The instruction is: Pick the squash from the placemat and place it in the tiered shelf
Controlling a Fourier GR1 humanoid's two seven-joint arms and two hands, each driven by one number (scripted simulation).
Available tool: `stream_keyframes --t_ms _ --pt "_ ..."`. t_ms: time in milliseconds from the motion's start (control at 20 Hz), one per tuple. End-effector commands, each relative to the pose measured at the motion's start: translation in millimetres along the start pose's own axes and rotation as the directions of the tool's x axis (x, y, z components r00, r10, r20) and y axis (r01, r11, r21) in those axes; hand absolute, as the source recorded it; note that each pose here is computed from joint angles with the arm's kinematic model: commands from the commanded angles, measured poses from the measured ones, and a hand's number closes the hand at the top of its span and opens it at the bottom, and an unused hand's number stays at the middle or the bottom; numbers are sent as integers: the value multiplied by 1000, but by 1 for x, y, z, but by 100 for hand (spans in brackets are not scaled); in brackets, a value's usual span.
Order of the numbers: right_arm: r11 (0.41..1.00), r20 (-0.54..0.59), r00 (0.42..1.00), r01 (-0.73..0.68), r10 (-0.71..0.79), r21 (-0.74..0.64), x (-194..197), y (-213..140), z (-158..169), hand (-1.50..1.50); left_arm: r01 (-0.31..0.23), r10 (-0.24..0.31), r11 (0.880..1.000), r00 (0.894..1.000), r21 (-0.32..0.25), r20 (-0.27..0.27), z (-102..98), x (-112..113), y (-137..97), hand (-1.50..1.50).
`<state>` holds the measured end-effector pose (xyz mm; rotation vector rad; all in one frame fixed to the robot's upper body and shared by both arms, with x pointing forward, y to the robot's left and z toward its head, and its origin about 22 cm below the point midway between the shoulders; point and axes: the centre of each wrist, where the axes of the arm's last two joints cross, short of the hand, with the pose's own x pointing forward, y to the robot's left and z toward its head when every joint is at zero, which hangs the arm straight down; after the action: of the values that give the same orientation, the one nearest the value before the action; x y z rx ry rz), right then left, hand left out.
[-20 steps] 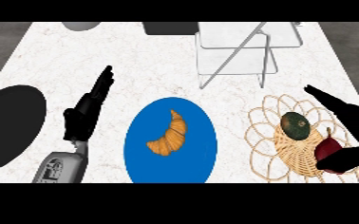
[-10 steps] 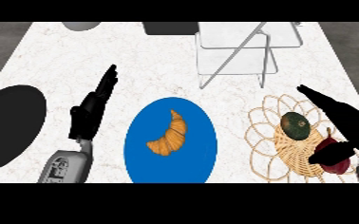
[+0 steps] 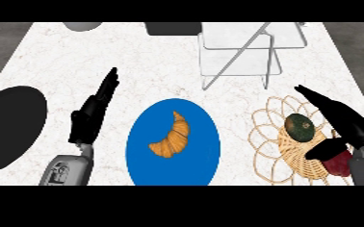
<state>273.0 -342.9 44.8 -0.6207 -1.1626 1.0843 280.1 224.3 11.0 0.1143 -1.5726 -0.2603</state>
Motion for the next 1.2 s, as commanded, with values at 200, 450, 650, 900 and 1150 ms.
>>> stream_keyframes --t_ms 200,450,650,900,1150 --pt "1000 9 1000 -6 6 21 -5 15 -8 -150 1 -1 1000 1000 1 2 -5 2 13 0" --pt "997 7 1000 -29 28 76 -27 25 -10 150 -8 8 1000 1000 1 13 2 4 -8 0" --pt "991 56 991 -124 121 56 -20 27 -12 150 -6 6 1000 1000 -3 -9 -5 12 3 0" --pt "992 82 989 -128 126 20 -2 30 -8 150 -17 17 1000 1000 7 3 -3 5 -3 0" --pt "997 77 995 -62 65 -38 31 60 1 150 -12 12 1000 1000 -7 -6 0 2 0 0"
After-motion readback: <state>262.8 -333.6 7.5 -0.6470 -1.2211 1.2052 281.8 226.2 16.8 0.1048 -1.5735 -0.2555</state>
